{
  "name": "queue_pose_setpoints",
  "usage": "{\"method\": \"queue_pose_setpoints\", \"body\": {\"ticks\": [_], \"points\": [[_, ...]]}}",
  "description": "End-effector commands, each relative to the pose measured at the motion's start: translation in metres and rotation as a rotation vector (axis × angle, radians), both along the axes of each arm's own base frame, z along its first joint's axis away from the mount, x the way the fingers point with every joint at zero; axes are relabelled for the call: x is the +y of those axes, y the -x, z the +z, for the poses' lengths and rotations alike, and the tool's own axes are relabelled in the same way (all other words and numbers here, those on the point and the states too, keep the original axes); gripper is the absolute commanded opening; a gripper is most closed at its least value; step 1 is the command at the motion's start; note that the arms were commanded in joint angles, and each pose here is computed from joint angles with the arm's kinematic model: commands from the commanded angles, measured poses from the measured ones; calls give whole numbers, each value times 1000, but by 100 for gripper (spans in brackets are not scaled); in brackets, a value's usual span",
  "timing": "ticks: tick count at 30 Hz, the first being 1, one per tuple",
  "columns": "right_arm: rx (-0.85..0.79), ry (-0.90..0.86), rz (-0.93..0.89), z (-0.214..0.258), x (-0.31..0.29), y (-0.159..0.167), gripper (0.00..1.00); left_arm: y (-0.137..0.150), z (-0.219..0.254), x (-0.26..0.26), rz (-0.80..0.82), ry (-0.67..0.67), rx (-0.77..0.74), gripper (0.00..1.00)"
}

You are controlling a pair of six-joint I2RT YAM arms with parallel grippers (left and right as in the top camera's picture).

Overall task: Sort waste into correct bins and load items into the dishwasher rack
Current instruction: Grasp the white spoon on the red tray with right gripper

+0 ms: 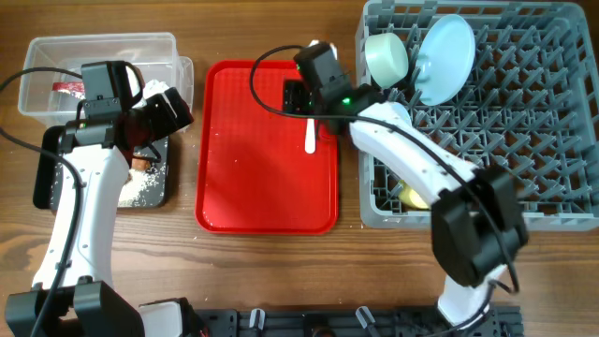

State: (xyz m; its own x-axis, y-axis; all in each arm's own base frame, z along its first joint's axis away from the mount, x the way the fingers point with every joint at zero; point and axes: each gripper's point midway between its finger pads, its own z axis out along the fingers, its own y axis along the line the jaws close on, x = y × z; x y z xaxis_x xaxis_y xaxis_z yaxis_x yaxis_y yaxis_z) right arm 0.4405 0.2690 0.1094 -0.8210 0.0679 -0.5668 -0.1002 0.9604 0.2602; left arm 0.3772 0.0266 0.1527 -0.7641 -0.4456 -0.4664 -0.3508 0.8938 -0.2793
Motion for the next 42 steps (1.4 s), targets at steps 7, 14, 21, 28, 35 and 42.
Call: {"method": "queue_pose_setpoints", "body": {"ticks": [7,14,21,28,35,42], "points": [[163,-50,-204,-90,-7,-10,45,-1,0,3,14,-6,0,100],[147,-2,-253,-105,-19,-15,35,-1,0,3,14,-5,0,100],[286,-138,-244,-128,6,1,13,-1,0,3,14,-5,0,100],[322,-179,-213,-124,16,5,4,-1,0,3,14,-6,0,100],[360,-153,-272,-134,13,13,4,-1,0,3,14,-6,0,100],[58,-224,11,21,24,-1,4,-1,0,3,14,-5,0,100]]}}
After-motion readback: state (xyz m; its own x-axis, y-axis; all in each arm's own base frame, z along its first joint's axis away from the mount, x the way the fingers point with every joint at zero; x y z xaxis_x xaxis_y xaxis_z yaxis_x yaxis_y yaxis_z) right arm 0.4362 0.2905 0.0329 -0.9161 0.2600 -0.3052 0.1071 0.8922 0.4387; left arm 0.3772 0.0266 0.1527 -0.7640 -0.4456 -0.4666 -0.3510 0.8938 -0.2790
